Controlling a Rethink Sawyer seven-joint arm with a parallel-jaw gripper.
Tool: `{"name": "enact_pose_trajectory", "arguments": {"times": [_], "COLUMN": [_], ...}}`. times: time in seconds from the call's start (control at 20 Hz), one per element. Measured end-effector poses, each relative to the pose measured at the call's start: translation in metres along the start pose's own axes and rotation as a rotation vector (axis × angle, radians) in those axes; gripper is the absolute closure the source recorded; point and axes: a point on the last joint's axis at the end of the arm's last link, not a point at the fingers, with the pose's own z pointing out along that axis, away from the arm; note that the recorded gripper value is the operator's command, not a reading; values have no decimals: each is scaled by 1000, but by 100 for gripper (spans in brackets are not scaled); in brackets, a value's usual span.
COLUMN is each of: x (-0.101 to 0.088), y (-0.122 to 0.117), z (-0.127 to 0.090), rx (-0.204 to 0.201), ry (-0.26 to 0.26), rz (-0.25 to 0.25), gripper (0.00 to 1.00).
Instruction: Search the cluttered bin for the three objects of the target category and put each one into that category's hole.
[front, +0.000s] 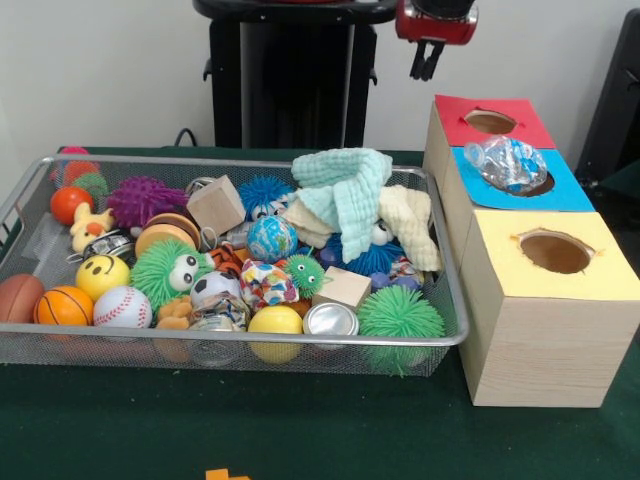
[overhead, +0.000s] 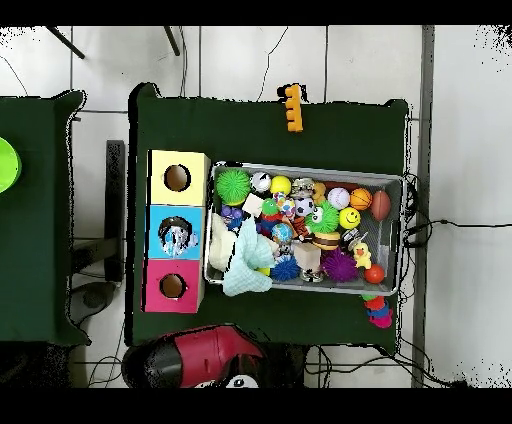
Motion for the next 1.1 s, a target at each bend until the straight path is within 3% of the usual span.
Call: {"name": "enact_pose_trajectory", "arguments": {"times": [0.35, 1.1], "x": [-2, -4], "y": [4, 49], "z": [-17, -15], "rx": [-6, -11], "ry": [4, -2], "rz": [14, -29], "gripper": [100, 100]}}
